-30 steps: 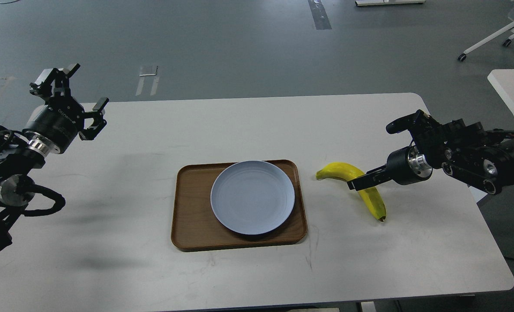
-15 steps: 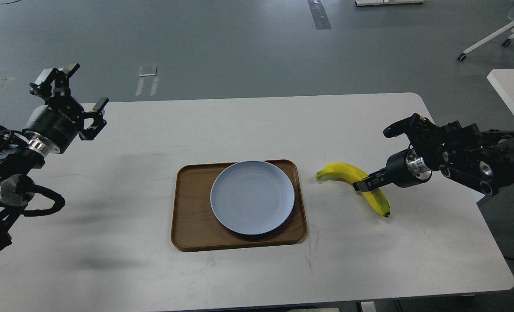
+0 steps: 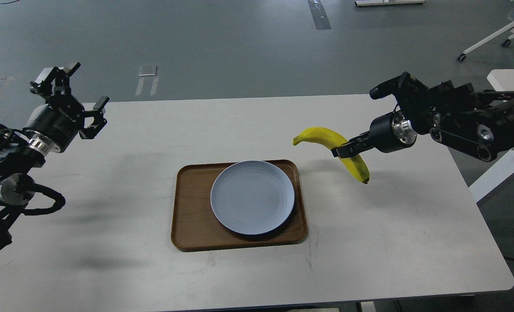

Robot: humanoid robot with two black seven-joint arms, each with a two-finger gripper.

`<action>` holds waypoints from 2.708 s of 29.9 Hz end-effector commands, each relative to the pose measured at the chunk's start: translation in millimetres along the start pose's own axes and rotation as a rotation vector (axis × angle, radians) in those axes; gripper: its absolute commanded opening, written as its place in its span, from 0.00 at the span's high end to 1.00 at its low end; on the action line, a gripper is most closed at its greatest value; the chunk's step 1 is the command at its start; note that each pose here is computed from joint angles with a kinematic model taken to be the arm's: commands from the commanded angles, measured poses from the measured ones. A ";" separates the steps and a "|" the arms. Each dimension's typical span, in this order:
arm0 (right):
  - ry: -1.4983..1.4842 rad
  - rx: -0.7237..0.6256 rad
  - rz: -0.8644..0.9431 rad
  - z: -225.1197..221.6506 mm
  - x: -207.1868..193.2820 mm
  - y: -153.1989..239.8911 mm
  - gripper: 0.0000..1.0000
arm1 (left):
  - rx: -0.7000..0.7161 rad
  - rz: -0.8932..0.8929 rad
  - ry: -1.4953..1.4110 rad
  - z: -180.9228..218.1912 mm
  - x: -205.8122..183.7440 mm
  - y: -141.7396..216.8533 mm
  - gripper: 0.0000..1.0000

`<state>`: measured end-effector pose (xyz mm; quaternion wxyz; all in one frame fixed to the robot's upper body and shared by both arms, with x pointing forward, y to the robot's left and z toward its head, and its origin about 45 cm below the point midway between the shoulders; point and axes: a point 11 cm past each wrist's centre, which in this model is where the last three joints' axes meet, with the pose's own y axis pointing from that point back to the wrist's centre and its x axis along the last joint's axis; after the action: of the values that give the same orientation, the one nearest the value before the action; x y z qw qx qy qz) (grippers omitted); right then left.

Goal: Place banana on plate with both arms
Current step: 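Lift the banana with the right gripper and carry it over the plate, then lower the banana onto the plate, open the right gripper, withdraw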

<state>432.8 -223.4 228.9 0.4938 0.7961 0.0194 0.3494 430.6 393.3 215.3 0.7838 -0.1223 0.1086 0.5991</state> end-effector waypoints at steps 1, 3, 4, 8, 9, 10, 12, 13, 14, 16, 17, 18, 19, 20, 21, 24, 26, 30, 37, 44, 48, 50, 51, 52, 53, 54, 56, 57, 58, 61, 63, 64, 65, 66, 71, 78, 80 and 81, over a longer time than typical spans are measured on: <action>0.037 0.051 -0.028 -31.2 10.5 -19.2 1.00 | -0.003 -0.002 -0.001 1.4 -0.6 -1.1 0.02; 0.067 0.063 -0.064 -44.0 7.8 -32.3 1.00 | -0.004 -0.004 0.000 1.5 -1.4 -1.8 0.02; 0.080 0.074 -0.078 -51.5 6.9 -38.9 1.00 | -0.004 -0.005 0.000 1.4 -1.8 -2.0 0.02; 0.089 0.104 -0.096 -67.8 4.8 -53.7 1.00 | -0.004 -0.008 0.002 1.4 -2.8 -2.3 0.02; 0.091 0.112 -0.102 -71.5 3.1 -57.3 1.00 | -0.004 -0.009 0.002 1.3 -3.2 -2.5 0.02; 0.097 0.121 -0.107 -76.4 2.4 -60.8 1.00 | -0.003 -0.007 0.002 0.8 -2.5 -1.8 0.02; 0.105 0.133 -0.116 -83.1 0.9 -66.0 1.00 | -0.003 -0.007 0.002 0.8 -2.5 -1.8 0.02; 0.108 0.136 -0.118 -85.1 0.9 -67.2 1.00 | -0.003 -0.007 0.002 0.8 -2.5 -1.8 0.02; 0.110 0.137 -0.121 -85.9 -0.1 -68.6 1.00 | -0.003 -0.007 0.002 0.8 -2.5 -1.8 0.02; 0.103 0.146 -0.129 -90.1 -3.0 -73.7 1.00 | -0.003 -0.008 0.003 0.3 -3.0 -2.1 0.02; 0.100 0.151 -0.132 -93.8 -3.4 -77.3 1.00 | -0.002 -0.011 0.008 -1.8 -5.2 -3.0 0.02; 0.098 0.151 -0.133 -95.3 -3.8 -80.4 1.00 | -0.002 -0.012 0.012 -2.7 -6.2 -3.5 0.02; 0.097 0.152 -0.139 -96.1 -6.1 -82.9 1.00 | -0.002 -0.013 0.013 -3.2 -6.7 -3.8 0.02; 0.098 0.153 -0.141 -97.3 -7.8 -85.4 1.00 | -0.002 -0.013 0.013 -3.2 -6.7 -3.8 0.02; 0.103 0.152 -0.145 -98.6 -9.8 -89.4 1.00 | -0.001 -0.014 0.012 -3.3 -6.8 -3.8 0.02; 0.102 0.155 -0.142 -101.3 -12.7 -97.7 1.00 | -0.002 -0.014 0.014 -3.7 -7.3 -4.0 0.02; 0.103 0.157 -0.144 -103.4 -13.7 -100.7 1.00 | -0.002 -0.014 0.014 -3.7 -7.3 -4.0 0.02; 0.103 0.163 -0.135 -106.0 -13.6 -103.9 0.91 | -0.003 -0.014 0.013 -2.6 -7.0 -4.3 0.02; 0.077 0.187 -0.065 -109.9 -10.0 -109.0 0.51 | -0.003 -0.015 0.014 -3.1 -7.5 -4.5 0.02; 0.072 0.190 -0.061 -110.5 -8.7 -108.7 0.22 | -0.004 -0.015 0.013 -2.0 -7.3 -4.8 0.02; 0.064 0.188 -0.045 -108.0 -4.0 -105.5 0.08 | -0.004 -0.014 0.011 -1.5 -6.7 -4.5 0.02; 0.041 0.163 -0.007 -93.2 6.4 -93.4 0.04 | -0.004 -0.015 0.010 -1.6 -6.8 -4.5 0.02; 0.002 0.153 0.029 -82.0 13.2 -83.9 0.04 | -0.005 -0.015 0.010 -1.0 -7.1 -5.0 0.02; -0.021 0.154 0.050 -78.1 17.1 -79.6 0.03 | -0.005 -0.016 0.010 -1.0 -7.1 -5.0 0.02; -0.069 0.158 0.099 -70.0 25.9 -69.8 0.03 | -0.005 -0.016 0.010 -1.0 -7.1 -5.0 0.02; -0.095 0.164 0.125 -66.7 30.3 -64.9 0.03 | -0.005 -0.016 0.010 -1.0 -7.1 -5.0 0.02; -0.182 0.176 0.218 -49.8 40.9 -46.8 0.01 | -0.005 -0.016 0.010 -1.0 -7.1 -5.0 0.02; -0.246 0.188 0.284 -38.1 46.3 -34.6 0.01 | -0.005 -0.016 0.011 -1.5 -7.6 -5.2 0.02; -0.288 0.199 0.315 -32.2 45.5 -30.8 0.01 | -0.004 -0.018 0.011 -2.1 -8.2 -5.5 0.02; -0.476 0.251 0.450 -6.9 36.7 -17.2 0.00 | -0.001 -0.024 0.019 -6.0 -12.1 -7.1 0.02; -0.594 0.278 0.532 10.4 27.0 -8.8 0.00 | 0.002 -0.029 0.028 -10.1 -15.7 -8.3 0.02; -0.632 0.288 0.548 14.5 21.3 -8.7 0.00 | 0.003 -0.031 0.031 -11.1 -16.8 -8.8 0.02; -0.674 0.298 0.566 18.8 15.6 -8.9 0.00 | 0.003 -0.032 0.033 -12.1 -17.4 -9.1 0.02; -0.761 0.326 0.601 24.0 4.7 -11.7 0.00 | 0.006 -0.034 0.038 -15.1 -19.4 -9.6 0.02; -1.092 0.427 0.753 45.6 -25.1 -10.8 0.00 | 0.018 -0.038 0.055 -25.8 -24.8 -9.9 0.02; -1.455 0.539 0.912 66.8 -51.8 -8.2 0.00 | 0.038 -0.042 0.083 -42.5 -32.3 -7.9 0.02; -1.484 0.542 0.920 68.5 -56.0 -9.1 0.00 | 0.044 -0.035 0.087 -47.2 -31.8 -6.1 0.02; -1.496 0.541 0.917 68.5 -60.3 -10.9 0.00 | 0.048 -0.031 0.090 -50.2 -31.6 -5.8 0.02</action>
<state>434.8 -290.3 176.6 -0.0034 0.8403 -0.5340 -0.0931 428.8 348.6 185.4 0.7926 -0.1339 0.1497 0.5757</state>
